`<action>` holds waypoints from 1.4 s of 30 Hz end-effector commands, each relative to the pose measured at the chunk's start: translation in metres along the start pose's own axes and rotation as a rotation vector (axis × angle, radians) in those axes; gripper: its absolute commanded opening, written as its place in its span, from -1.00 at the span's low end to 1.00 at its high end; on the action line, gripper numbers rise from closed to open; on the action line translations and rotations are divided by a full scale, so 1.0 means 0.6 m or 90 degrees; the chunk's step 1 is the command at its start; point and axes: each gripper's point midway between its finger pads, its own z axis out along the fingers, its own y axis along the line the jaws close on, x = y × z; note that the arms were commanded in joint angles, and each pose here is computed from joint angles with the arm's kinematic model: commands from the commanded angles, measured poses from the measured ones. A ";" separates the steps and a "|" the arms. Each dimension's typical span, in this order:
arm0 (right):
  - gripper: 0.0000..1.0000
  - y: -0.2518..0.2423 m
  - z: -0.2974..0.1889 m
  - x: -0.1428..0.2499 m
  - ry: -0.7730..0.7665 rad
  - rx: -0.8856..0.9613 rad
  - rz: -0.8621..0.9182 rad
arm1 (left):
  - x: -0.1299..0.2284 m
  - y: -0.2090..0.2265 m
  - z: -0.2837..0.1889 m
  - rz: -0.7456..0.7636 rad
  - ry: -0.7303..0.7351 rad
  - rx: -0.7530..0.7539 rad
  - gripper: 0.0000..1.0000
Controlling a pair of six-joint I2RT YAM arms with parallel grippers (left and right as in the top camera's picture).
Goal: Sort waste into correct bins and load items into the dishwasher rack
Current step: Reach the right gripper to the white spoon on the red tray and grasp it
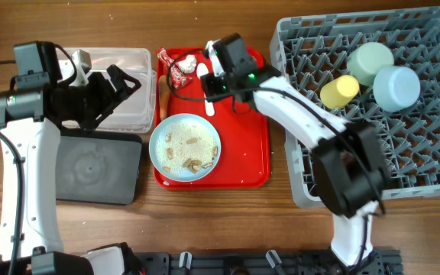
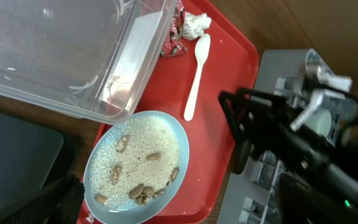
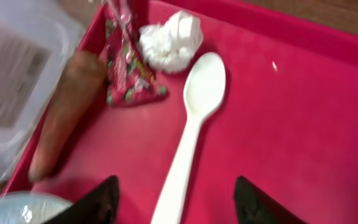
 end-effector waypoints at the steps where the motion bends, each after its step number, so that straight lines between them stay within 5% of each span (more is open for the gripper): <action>1: 0.40 -0.002 0.040 -0.018 -0.011 0.003 0.044 | -0.002 0.000 -0.002 0.001 -0.004 0.002 1.00; 10: 0.12 -0.023 0.120 0.052 0.053 0.028 0.116 | -0.002 0.000 -0.002 0.001 -0.004 0.002 1.00; 14: -0.24 -0.031 0.132 0.087 0.095 0.040 0.120 | -0.002 0.000 -0.002 0.001 -0.004 0.002 1.00; 17: -0.65 -0.033 0.127 0.081 0.089 0.048 0.127 | -0.002 0.000 -0.002 0.001 -0.004 0.001 1.00; 25: -0.92 -0.083 0.020 0.007 0.007 0.178 0.125 | -0.002 0.000 -0.002 0.001 -0.004 0.002 1.00; 35: -0.90 -0.080 -0.136 -0.059 -0.049 0.141 0.118 | -0.002 0.000 -0.002 0.001 -0.004 0.002 1.00; 40: -0.08 -0.052 -0.043 0.003 0.036 0.103 0.108 | -0.002 0.000 -0.002 0.001 -0.004 0.002 1.00; 42: 0.08 -0.059 0.011 0.034 0.061 0.136 0.095 | -0.002 0.000 -0.002 0.001 -0.004 0.002 1.00</action>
